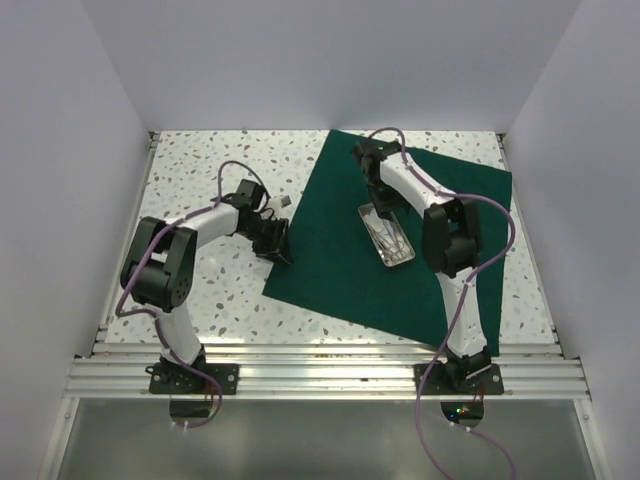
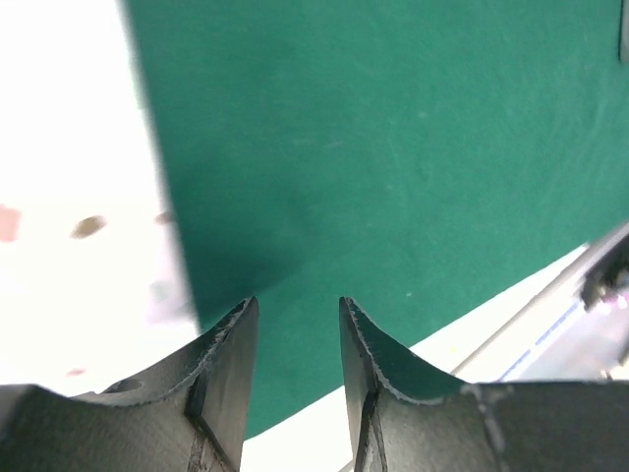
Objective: Prepare the surgical pack
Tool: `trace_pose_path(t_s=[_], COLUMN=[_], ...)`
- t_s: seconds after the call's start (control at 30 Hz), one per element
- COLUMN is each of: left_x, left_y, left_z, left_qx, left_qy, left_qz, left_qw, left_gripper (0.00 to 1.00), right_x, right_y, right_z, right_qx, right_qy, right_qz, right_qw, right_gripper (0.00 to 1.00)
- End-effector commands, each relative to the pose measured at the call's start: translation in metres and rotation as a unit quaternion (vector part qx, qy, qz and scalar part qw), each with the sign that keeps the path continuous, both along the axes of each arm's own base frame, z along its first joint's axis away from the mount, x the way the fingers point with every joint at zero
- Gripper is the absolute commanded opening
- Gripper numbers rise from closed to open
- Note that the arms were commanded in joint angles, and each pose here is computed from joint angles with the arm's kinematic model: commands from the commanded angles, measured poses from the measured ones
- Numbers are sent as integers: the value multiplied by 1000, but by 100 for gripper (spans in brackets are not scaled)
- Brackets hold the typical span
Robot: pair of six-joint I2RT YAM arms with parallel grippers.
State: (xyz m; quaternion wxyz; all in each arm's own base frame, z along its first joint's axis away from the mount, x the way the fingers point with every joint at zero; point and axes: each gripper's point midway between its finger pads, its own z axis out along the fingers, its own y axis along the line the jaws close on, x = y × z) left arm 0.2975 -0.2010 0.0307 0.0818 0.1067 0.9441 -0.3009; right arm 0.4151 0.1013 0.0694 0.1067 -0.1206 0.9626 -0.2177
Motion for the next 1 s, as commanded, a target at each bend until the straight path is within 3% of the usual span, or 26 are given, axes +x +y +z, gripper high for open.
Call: trace_pose_path(t_s=[0.0,0.1,0.2,0.23,0.3,0.6,0.77,0.97], left_x=[29,39,45,46,48,48,49,59], left_y=[26,48,64,67,78,104,110,107], left_z=[21,29,34,34,35,40,38,39], left_qx=[25,34,45,53,75,97,98,85], left_qy=[-68,-79,-84,-84,-86,-95,-88,-87], left_qz=[59,100,129,136,155,198,217,222], left_qw=[996,991,987,986,981,971,967,967], left_gripper=[43,42,42,41,41,42,42,41], right_x=[10,18,12,11,13,-15,-63,-133], right_y=[34,115,170,191,209,256,279,253], right_z=[56,59,39,40,24,-36,-62,-73], right_qx=[60,203,279,307,314,283,279,285], right_qy=[-91,-116,-93,-87,-73,-20,50,133], right_qz=[-20,19,25,33,36,97,147,163], right_qw=[994,972,955,947,946,954,948,935], right_gripper=[48,41,28,12,1,0,0,0])
